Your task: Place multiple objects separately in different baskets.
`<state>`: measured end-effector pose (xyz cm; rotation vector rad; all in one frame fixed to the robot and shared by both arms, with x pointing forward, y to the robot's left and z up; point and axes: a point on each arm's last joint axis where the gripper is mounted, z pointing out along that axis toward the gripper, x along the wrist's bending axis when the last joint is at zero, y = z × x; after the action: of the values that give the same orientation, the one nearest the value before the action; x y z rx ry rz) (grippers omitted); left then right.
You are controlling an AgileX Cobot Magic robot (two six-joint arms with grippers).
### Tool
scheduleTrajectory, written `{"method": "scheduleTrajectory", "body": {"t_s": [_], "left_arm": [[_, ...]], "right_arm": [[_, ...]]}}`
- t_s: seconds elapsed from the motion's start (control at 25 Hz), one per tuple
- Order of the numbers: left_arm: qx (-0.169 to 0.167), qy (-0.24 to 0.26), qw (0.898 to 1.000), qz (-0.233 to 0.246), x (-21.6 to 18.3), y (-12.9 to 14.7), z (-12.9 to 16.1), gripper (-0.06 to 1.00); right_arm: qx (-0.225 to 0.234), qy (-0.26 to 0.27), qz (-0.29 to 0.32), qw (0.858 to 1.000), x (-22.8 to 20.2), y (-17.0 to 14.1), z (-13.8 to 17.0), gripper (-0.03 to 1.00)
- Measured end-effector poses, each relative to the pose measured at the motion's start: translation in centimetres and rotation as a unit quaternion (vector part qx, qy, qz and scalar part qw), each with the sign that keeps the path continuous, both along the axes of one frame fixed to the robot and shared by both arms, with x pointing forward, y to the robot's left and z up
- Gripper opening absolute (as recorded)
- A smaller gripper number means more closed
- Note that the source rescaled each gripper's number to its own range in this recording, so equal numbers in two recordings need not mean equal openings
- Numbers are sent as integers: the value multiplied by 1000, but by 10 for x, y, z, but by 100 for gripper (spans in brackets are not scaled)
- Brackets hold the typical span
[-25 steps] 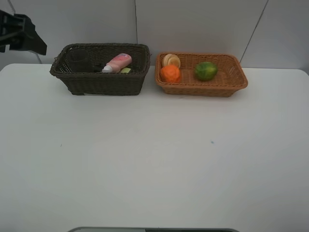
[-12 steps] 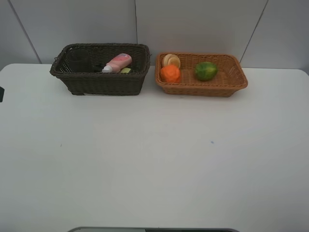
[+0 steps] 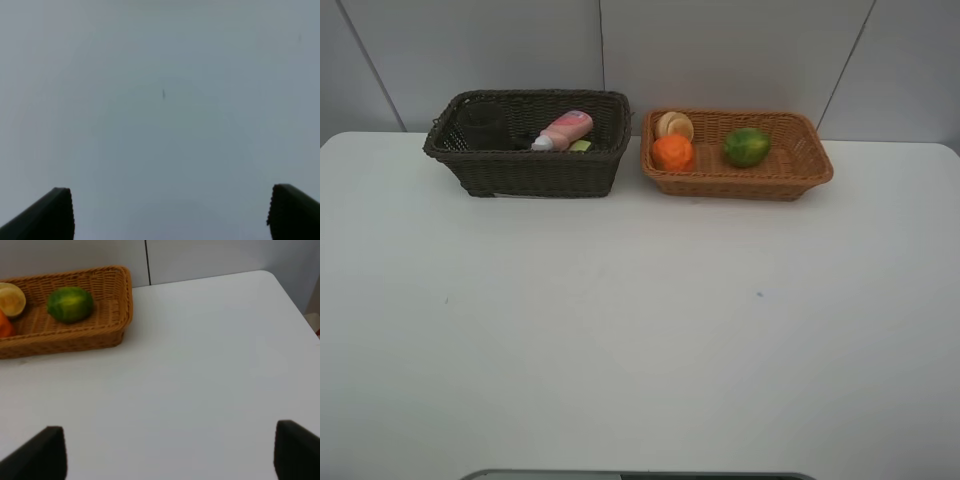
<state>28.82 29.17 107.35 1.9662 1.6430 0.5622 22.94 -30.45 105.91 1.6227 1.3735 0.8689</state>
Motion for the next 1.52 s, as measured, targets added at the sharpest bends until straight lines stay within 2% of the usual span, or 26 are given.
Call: {"method": "scheduleTrajectory", "body": {"t_s": [0.24, 0.4, 0.64, 0.84, 1.52], "left_arm": [[-10, -48, 999, 0, -30, 6, -29, 100], [-14, -88, 996, 2, -39, 8, -28, 100], [-16, -105, 994, 2, -43, 9, -28, 100], [-26, -156, 987, 2, -58, 12, -28, 100], [-36, -161, 986, -1, -60, 11, -28, 100]], "right_arm": [[0, 0, 0, 1000, 0, 0, 0, 75], [0, 0, 0, 1000, 0, 0, 0, 75], [0, 0, 0, 1000, 0, 0, 0, 75], [0, 0, 0, 1000, 0, 0, 0, 75], [0, 0, 0, 1000, 0, 0, 0, 75]]}}
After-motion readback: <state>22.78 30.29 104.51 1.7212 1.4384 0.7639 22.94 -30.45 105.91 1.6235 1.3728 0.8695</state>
